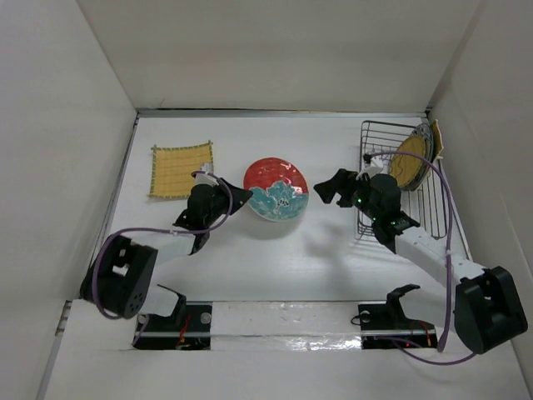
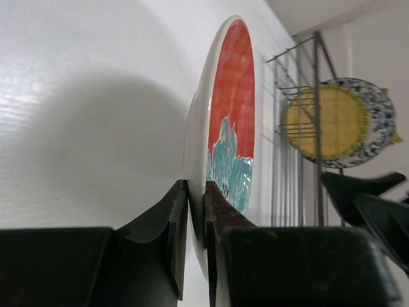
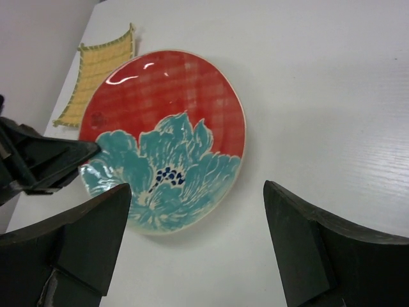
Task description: Load the plates into the dish rack
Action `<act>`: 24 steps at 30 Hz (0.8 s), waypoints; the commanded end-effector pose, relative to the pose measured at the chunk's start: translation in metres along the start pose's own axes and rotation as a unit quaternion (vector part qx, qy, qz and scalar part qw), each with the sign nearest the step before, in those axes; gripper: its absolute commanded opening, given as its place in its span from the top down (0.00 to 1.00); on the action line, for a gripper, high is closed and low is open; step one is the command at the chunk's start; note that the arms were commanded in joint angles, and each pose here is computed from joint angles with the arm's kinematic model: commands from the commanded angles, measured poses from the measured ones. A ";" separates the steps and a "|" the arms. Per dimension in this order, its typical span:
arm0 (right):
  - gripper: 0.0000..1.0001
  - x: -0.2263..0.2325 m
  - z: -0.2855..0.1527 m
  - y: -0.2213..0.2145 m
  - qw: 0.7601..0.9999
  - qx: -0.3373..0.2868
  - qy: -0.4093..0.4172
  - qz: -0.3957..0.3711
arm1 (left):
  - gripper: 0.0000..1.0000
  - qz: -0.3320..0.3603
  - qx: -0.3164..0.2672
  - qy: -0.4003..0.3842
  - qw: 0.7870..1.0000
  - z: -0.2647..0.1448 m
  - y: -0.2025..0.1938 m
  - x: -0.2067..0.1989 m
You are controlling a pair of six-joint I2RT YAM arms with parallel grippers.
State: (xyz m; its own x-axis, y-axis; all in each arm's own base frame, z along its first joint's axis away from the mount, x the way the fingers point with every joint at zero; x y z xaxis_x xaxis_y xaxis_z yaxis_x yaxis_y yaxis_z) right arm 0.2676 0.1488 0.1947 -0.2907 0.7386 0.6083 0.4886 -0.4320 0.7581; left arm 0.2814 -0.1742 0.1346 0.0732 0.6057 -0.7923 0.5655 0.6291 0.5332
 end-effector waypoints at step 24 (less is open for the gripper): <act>0.47 0.093 0.040 0.005 0.945 0.065 0.320 0.015 | 1.00 0.046 -0.068 -0.262 0.962 -0.100 0.048 -0.114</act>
State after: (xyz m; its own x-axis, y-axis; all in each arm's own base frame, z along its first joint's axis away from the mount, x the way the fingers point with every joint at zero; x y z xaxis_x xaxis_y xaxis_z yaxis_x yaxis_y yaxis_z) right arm 0.2880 0.2184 0.2045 -0.5240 0.4449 0.7263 0.6330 -0.3671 0.6816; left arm 0.2267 -0.1591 0.2091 0.2957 0.5225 -0.7997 0.5447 0.5955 0.5905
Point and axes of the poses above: each gripper's point midway between its finger pads, its own z axis out along the fingers, its own x axis along the line the jaws close on, y = z × x, the point moved 7 cm from there along -z, back along the fingers, and after that the axes turned 4 degrees about z, right-handed, at the moved point
